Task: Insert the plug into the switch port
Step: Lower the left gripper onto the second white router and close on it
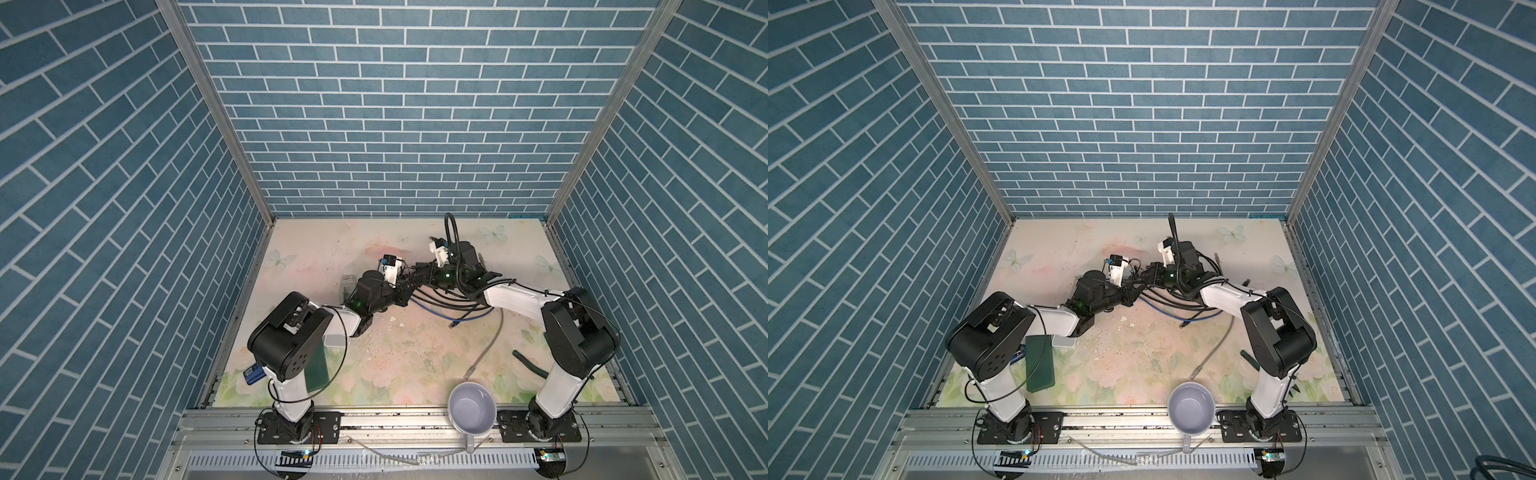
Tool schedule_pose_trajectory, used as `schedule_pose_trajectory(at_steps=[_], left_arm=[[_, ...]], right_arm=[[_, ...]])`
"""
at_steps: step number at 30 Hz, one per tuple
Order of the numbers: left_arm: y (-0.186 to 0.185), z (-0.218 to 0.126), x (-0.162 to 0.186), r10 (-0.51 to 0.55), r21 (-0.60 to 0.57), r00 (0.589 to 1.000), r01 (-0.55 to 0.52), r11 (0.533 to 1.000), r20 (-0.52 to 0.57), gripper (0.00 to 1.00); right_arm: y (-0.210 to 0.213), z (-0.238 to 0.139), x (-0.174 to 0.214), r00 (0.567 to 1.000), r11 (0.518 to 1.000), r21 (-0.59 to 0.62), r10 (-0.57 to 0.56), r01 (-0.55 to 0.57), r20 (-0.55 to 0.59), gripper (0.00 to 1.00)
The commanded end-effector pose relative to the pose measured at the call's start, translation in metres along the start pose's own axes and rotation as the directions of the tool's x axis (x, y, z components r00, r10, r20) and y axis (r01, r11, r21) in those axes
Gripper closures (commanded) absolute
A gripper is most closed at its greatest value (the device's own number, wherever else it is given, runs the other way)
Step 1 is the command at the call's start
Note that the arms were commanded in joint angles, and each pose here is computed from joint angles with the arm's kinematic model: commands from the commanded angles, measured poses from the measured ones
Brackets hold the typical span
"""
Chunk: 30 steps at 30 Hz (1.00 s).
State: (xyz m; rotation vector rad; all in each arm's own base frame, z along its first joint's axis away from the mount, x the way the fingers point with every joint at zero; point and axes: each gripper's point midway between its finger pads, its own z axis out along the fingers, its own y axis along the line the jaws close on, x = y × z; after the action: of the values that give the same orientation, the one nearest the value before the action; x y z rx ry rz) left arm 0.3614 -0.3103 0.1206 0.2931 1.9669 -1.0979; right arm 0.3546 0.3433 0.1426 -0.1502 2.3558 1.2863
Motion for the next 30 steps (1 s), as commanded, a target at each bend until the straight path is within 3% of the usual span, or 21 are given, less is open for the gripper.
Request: schedule_pose_trajectory(at_steps=[1,8,14,15,16,17,22,24,30], left_arm=[[-0.003,0.005,-0.011,0.032,0.004,0.999,-0.032,0.999,0.033,0.86],[0.009,-0.006,0.005,0.044,-0.091,0.996,-0.051,0.995,-0.081,0.45],[0.02,-0.038,0.019,0.04,-0.227,0.977,-0.089,0.97,-0.211,0.31],[0.022,-0.046,0.018,0.04,-0.258,0.975,-0.097,0.961,-0.221,0.25],[0.024,-0.053,0.019,0.033,-0.288,0.971,-0.103,0.952,-0.237,0.06],[0.027,-0.061,0.019,0.03,-0.324,0.967,-0.114,0.939,-0.253,0.0],[0.04,-0.101,0.009,-0.001,-0.494,0.965,-0.134,0.859,-0.264,0.0],[0.051,-0.121,0.006,-0.051,-0.588,0.966,-0.113,0.801,-0.255,0.0],[0.07,-0.165,0.011,-0.176,-0.698,0.968,0.0,0.716,-0.181,0.0]], right_arm=[[0.011,0.005,0.001,1.0,0.999,-0.039,0.002,-0.002,-0.017,1.0],[-0.003,0.009,-0.008,0.999,0.998,0.043,-0.05,0.049,0.004,1.0],[-0.019,0.008,-0.015,0.993,0.984,0.136,-0.121,0.119,0.004,1.0],[-0.021,0.008,-0.015,0.991,0.979,0.152,-0.134,0.132,0.002,1.0],[-0.025,0.007,-0.015,0.99,0.976,0.168,-0.141,0.14,-0.003,1.0],[-0.026,0.005,-0.016,0.988,0.972,0.18,-0.156,0.153,-0.002,1.0],[-0.03,0.0,-0.017,0.981,0.958,0.216,-0.194,0.19,-0.006,1.0],[-0.031,-0.002,-0.017,0.979,0.952,0.23,-0.206,0.202,-0.006,1.0],[-0.032,-0.005,-0.019,0.974,0.944,0.242,-0.227,0.222,-0.007,1.0]])
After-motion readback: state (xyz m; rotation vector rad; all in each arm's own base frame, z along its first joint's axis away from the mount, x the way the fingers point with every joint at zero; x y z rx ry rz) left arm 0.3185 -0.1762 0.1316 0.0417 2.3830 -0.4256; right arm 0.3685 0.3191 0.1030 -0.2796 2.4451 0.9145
